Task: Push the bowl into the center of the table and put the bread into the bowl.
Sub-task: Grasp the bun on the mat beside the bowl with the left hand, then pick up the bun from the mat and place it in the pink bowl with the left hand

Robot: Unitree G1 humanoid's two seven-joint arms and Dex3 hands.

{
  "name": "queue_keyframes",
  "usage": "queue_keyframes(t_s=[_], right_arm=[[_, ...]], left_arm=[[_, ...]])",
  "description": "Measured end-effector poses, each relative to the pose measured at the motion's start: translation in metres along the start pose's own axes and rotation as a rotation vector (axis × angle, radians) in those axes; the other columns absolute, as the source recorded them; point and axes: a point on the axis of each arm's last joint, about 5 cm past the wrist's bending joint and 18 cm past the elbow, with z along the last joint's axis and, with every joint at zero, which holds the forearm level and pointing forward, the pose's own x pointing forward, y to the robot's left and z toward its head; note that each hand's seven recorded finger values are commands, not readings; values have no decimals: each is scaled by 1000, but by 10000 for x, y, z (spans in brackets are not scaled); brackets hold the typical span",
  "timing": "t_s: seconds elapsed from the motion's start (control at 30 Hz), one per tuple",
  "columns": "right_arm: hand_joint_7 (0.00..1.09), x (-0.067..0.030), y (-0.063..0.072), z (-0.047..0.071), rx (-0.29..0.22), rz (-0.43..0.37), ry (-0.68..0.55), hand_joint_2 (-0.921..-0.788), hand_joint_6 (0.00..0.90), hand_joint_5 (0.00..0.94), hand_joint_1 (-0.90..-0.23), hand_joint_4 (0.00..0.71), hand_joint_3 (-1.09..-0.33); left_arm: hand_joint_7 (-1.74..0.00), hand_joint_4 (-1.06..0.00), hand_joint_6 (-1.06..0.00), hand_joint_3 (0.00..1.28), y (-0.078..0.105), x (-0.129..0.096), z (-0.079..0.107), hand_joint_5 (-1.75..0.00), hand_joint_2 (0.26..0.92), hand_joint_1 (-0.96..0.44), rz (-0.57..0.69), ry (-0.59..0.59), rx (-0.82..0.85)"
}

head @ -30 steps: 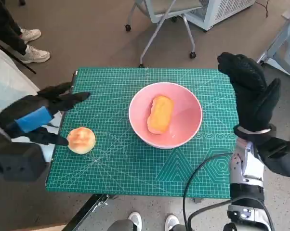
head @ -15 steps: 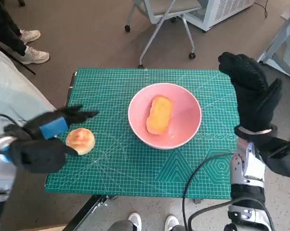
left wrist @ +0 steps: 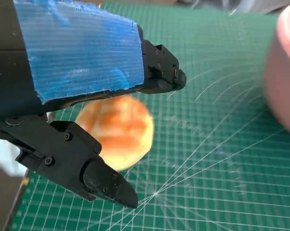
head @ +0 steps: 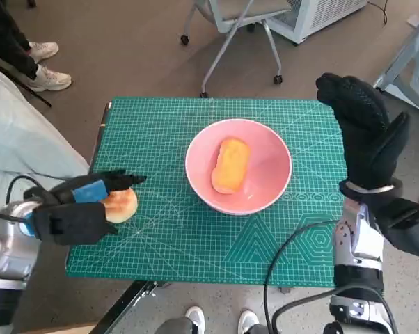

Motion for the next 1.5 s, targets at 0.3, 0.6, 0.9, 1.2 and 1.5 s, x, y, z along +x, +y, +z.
queue_keyframes(t_s=[0.3,0.6,0.9,1.2,1.5], right_arm=[[248,3,1,-3,4,2,9,-921,211,1,-630,195,-723],[247,22,2,21,4,7,2,-921,210,1,-629,195,-725],[247,31,3,33,5,9,-2,-921,211,0,-638,195,-724],[247,27,-1,30,7,7,3,-921,213,1,-645,197,-720],[246,27,3,26,9,8,6,-921,212,0,-640,196,-723]], left_arm=[[-10,-116,-250,20,-79,118,-44,-14,771,113,-15,90,-10],[-473,-655,-587,84,-163,216,-36,-479,897,107,89,151,55],[-1113,-730,-598,87,-281,252,-61,-1155,909,7,239,95,148],[-1103,-760,-639,44,-236,188,-33,-1139,915,4,304,25,141],[-1081,-824,-671,17,17,34,219,-1053,907,4,432,-115,150]])
